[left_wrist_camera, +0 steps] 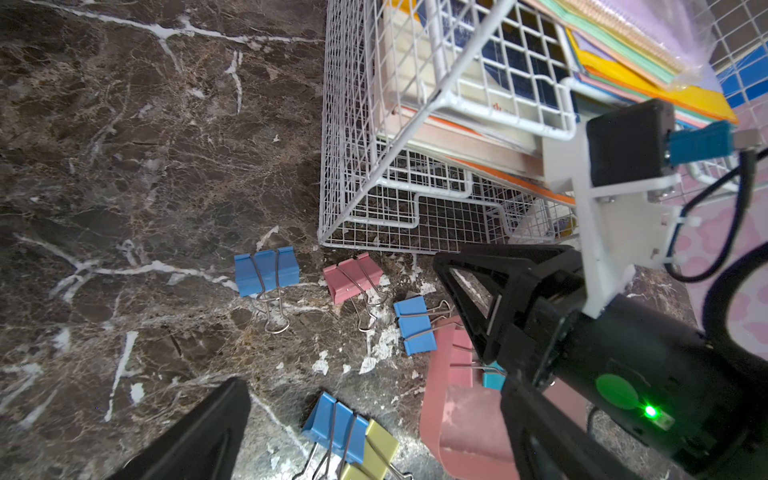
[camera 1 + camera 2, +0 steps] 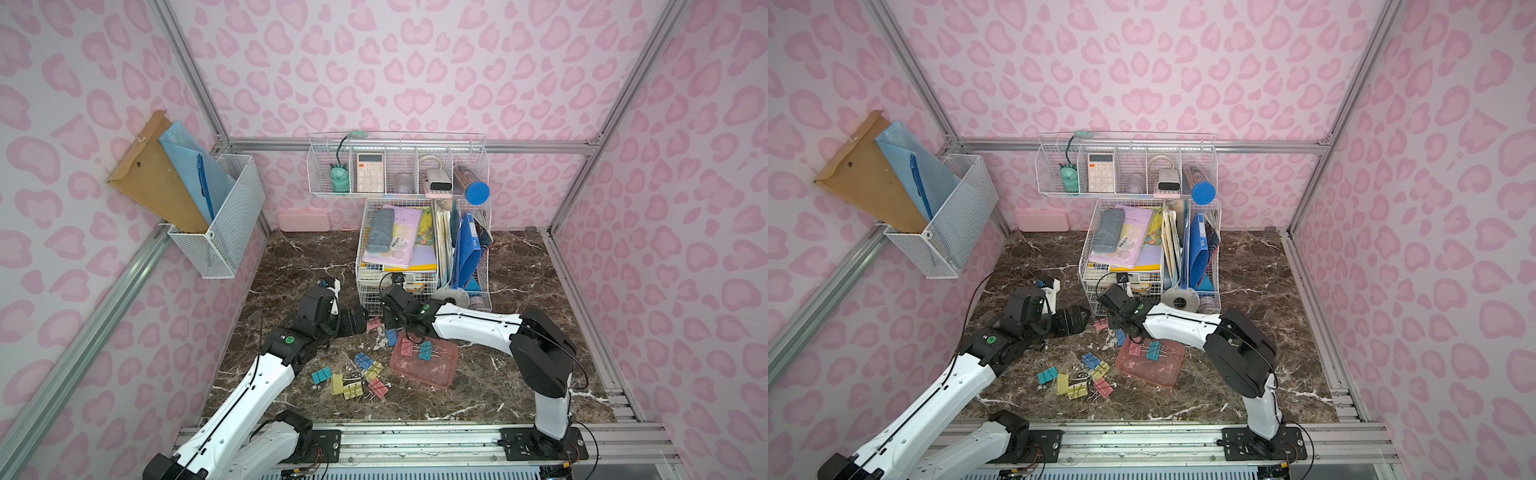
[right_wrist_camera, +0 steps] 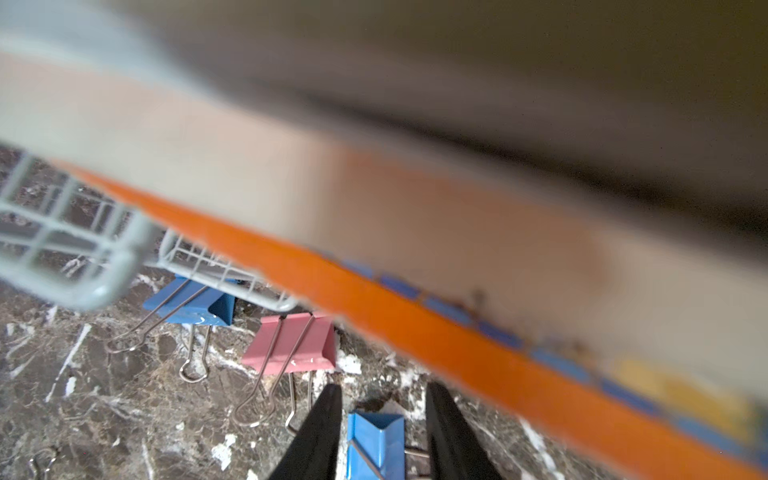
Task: Put the binder clips in the storage box
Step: Pick up the binder clip at the center of the board, then place the binder clip in the storage box, then pick up the binder clip at the center of the board.
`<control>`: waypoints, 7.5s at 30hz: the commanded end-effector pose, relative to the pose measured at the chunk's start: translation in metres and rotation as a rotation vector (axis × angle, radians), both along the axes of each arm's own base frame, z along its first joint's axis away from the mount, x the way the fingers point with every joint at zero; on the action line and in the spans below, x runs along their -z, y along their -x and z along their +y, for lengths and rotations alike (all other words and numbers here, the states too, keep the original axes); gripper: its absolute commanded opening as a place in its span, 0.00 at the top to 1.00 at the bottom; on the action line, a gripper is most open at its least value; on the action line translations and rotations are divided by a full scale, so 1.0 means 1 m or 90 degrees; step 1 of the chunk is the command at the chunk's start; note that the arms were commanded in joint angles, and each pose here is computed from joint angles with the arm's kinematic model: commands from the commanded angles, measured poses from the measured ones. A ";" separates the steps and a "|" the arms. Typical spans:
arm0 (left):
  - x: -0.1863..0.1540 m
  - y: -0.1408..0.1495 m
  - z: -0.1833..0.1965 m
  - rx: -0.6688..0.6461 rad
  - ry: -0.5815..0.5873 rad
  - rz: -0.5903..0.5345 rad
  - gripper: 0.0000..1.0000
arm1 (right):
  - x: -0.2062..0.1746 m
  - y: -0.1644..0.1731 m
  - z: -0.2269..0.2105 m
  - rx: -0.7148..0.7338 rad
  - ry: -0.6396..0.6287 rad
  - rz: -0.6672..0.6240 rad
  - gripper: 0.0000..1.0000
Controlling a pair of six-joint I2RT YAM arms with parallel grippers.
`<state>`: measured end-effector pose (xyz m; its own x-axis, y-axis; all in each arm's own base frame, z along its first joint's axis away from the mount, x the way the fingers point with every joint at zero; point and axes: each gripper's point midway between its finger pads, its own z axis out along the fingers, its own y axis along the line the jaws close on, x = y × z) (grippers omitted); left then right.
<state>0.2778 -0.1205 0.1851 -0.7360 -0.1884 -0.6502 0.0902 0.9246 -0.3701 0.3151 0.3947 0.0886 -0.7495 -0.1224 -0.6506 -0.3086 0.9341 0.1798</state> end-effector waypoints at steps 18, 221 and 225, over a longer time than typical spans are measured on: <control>0.002 0.003 0.000 0.011 -0.007 0.005 0.01 | 0.009 0.043 -0.031 0.003 -0.041 0.069 0.52; 0.120 -0.062 0.044 -0.748 0.265 0.281 0.87 | -0.043 0.100 -0.171 0.194 -0.309 0.064 0.03; 0.116 -0.061 0.049 -0.750 0.272 0.278 0.97 | -0.044 0.099 -0.170 0.195 -0.308 0.062 0.03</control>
